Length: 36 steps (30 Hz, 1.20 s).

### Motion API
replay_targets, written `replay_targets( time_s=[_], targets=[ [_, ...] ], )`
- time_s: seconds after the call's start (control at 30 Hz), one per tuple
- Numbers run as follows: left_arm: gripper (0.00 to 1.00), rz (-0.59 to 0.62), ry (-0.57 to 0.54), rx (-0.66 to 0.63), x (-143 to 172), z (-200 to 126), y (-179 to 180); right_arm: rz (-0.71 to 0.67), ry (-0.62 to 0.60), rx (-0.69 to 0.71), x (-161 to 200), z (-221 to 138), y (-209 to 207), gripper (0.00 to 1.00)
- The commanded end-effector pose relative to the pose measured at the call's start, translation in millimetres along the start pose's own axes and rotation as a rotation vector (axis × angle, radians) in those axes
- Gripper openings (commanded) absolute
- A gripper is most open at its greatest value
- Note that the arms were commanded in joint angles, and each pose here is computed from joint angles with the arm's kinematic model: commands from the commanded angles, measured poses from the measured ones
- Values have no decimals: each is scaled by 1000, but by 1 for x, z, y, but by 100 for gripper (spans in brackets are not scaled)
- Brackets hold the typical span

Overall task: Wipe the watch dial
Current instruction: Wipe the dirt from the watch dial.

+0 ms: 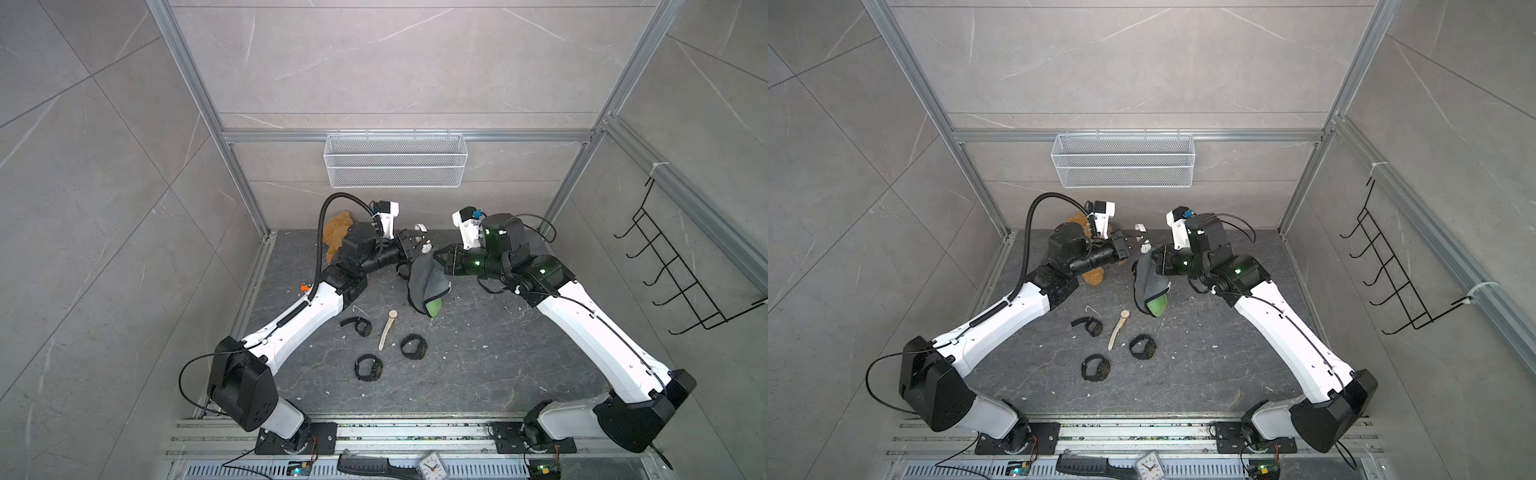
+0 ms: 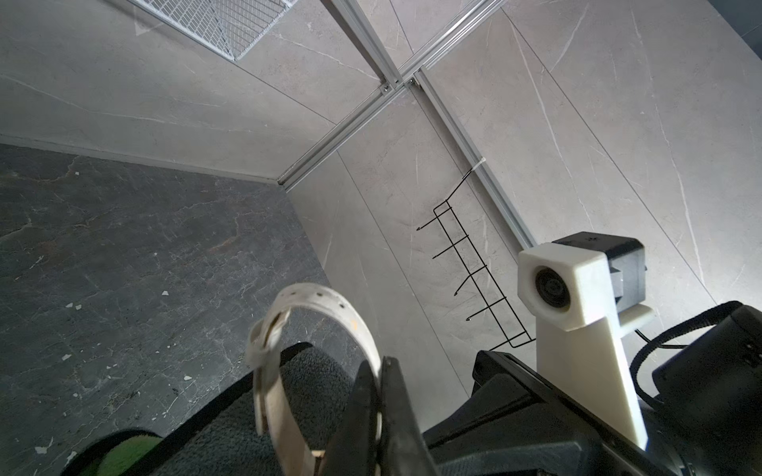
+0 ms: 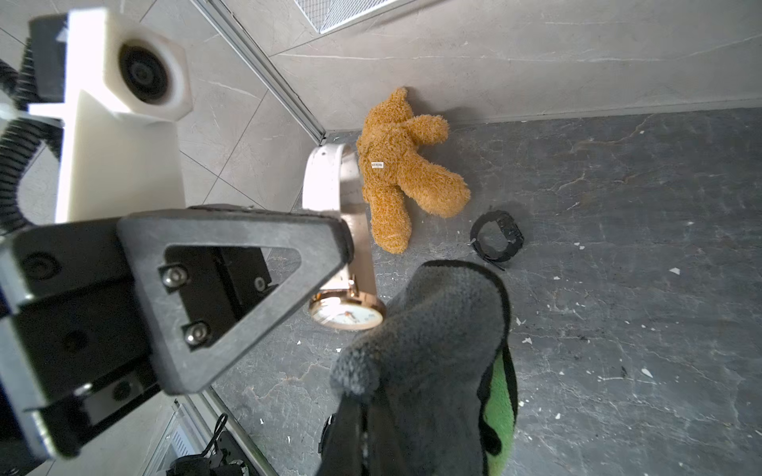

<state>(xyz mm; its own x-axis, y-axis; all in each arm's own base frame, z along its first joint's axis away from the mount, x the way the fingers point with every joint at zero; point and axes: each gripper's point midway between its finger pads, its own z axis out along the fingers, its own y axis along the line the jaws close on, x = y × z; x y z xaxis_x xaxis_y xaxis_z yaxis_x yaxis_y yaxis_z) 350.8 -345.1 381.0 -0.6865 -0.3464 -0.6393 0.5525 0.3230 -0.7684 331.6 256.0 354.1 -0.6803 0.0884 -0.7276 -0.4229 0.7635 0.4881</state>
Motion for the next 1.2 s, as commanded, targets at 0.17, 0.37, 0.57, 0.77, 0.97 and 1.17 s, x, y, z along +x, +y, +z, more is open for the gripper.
replay_targets(
  time_s=[0.17, 0.37, 0.57, 0.77, 0.97, 1.17],
  targets=[
    [0, 42, -42, 64, -16, 5, -11, -19, -17, -38, -11, -2, 11, 0],
    [0, 22, -31, 92, -20, 12, -11, -2, -27, -13, -5, 1, 2, 0],
    [0, 1, -8, 121, -18, 19, -11, -5, -38, -16, -14, 9, 4, 0],
    [0, -7, -12, 138, -20, 18, -15, -7, -46, 29, -23, 19, -3, 0],
    [0, -3, -13, 144, -19, 12, -20, 13, -46, 73, -28, 25, -15, 0],
    [0, -5, -9, 143, -15, 6, -20, 31, -57, 101, -32, 22, -24, 0]
  ],
)
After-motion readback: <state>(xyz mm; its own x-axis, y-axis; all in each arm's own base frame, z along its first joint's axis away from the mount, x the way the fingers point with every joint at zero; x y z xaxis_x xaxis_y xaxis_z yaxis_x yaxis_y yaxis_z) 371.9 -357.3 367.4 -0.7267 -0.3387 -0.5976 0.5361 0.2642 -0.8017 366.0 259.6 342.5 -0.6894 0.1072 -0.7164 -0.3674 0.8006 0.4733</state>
